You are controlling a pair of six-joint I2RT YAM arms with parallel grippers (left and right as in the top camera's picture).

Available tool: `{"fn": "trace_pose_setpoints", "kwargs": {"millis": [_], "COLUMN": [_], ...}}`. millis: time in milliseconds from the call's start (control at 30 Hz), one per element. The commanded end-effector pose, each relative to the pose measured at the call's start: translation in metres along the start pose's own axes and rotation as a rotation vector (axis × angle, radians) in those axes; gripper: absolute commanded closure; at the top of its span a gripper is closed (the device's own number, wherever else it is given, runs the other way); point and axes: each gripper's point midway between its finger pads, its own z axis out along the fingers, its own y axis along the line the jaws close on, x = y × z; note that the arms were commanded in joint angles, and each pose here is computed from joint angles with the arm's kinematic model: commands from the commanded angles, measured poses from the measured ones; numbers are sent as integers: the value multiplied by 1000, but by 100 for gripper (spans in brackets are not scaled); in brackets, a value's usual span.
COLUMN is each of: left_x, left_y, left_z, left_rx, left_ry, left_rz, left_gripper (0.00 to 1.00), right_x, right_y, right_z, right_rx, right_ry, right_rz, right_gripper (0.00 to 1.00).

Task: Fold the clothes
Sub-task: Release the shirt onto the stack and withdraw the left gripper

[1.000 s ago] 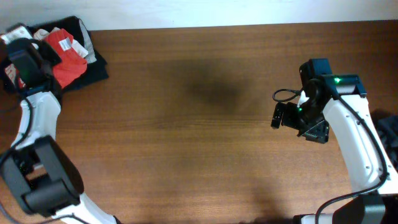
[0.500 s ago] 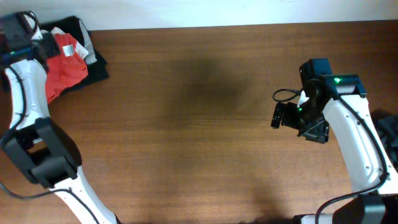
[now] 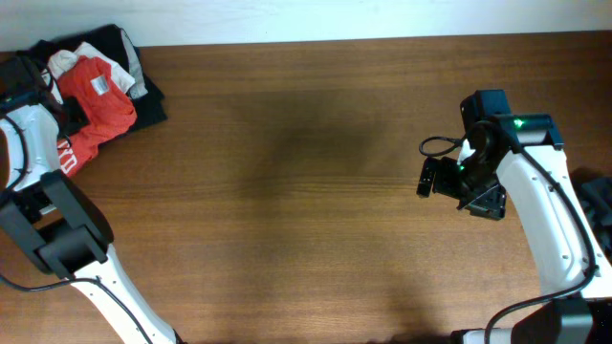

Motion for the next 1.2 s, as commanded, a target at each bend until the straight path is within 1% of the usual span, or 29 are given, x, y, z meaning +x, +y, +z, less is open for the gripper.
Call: {"fn": "trace_pose_setpoints", "kwargs": {"millis": [0,100,167,200,233,333,433,533,600,633,733,800,833,867,900,933,967,1033,1067,1167], "left_x": [-18,-65,-84,-88,-87,-81,-58,-36,-35,-41,-71,-91,-96,-99,-101,-97,-84,-66,-55,-10], "left_y": [-1,-22,-42,-53,-66,-84,-88,-90,-91,-91,-95,-106,-112,-119,-127,-137,-147,-148,-145,-136], "left_z": [-20,-77,-97,-101,-96,-78,-32,5,6,-3,-56,-116,-140,-172,-203,-242,-282,-312,-322,-344], "left_rx": [-4,30,66,79,90,102,97,91,92,93,136,218,260,322,386,487,588,635,633,626], "left_ry": [-51,-211,-286,-306,-305,-288,-201,-132,-127,-145,-233,-320,-349,-379,-404,-423,-421,-391,-362,-226], "left_rz": [-10,-19,4,17,32,55,66,72,74,73,69,78,82,69,67,82,108,116,109,88], "left_gripper": [100,100,100,100,100,100,100,97,96,96,92,82,65,44,2,1,1,1,1,1], "right_x": [-1,-1,-1,-1,-1,-1,-1,-1,-1,-1,-1,-1,-1,-1,-1,-1,-1,-1,-1,-1], "right_y": [0,0,0,0,0,0,0,0,0,0,0,0,0,0,0,0,0,0,0,0], "right_z": [-2,-2,-2,-2,-2,-2,-2,-2,-2,-2,-2,-2,-2,-2,-2,-2,-2,-2,-2,-2], "right_rx": [-7,-7,-7,-7,-7,-7,-7,-7,-7,-7,-7,-7,-7,-7,-7,-7,-7,-7,-7,-7], "right_ry": [-3,-3,-3,-3,-3,-3,-3,-3,-3,-3,-3,-3,-3,-3,-3,-3,-3,-3,-3,-3], "right_rz": [1,1,1,1,1,1,1,1,1,1,1,1,1,1,1,1,1,1,1,1], "right_gripper": [1,1,1,1,1,1,1,1,1,1,1,1,1,1,1,1,1,1,1,2]}}
